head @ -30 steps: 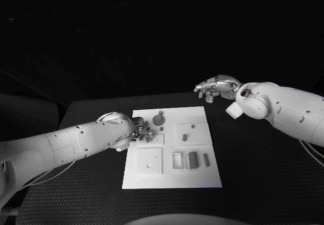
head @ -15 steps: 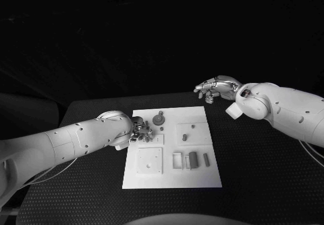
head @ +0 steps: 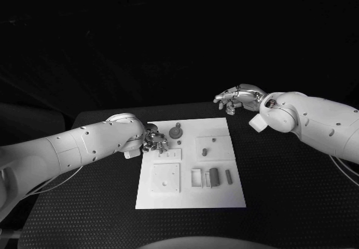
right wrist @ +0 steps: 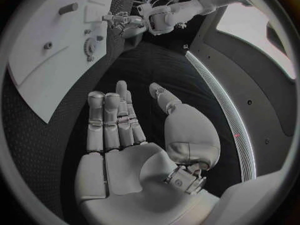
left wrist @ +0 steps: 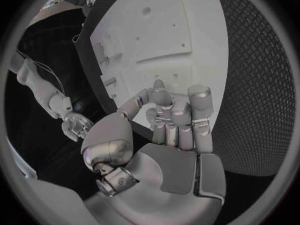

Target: Assemble the parts on the task board

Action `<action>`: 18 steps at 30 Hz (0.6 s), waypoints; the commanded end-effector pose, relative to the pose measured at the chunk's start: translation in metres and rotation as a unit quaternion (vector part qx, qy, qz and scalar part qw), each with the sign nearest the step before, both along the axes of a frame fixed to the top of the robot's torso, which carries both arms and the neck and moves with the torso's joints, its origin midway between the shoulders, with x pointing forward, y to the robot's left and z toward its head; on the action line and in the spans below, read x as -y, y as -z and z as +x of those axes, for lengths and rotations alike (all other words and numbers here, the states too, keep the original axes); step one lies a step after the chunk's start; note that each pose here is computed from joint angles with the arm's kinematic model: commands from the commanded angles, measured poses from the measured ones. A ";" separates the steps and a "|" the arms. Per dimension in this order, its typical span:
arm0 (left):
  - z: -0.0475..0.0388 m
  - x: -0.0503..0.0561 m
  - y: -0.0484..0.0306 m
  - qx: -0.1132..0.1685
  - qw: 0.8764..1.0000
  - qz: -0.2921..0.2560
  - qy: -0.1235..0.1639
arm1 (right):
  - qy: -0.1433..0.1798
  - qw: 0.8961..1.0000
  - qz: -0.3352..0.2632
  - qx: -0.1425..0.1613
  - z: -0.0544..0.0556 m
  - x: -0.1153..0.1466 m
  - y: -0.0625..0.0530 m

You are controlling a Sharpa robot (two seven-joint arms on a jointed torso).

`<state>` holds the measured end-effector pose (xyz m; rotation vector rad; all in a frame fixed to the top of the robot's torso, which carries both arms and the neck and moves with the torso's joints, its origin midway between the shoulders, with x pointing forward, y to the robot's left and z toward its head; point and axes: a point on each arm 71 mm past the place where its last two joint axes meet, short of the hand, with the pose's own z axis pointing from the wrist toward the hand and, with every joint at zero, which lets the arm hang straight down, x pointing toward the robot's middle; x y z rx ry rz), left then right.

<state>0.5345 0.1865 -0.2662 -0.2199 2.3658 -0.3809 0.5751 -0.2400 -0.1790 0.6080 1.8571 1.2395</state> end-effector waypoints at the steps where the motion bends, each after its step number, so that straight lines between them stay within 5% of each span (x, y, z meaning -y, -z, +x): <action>1: -0.0030 0.004 0.0029 -0.039 0.999 0.006 0.028 | -0.011 1.000 0.000 -0.002 -0.001 -0.003 0.000; 9: -0.0036 0.010 0.0038 -0.047 0.998 0.014 0.041 | -0.012 1.000 0.000 -0.002 0.000 -0.004 0.001; 18: -0.0006 0.017 0.0025 -0.019 0.997 0.039 0.056 | -0.014 1.000 0.001 -0.002 -0.001 -0.005 0.001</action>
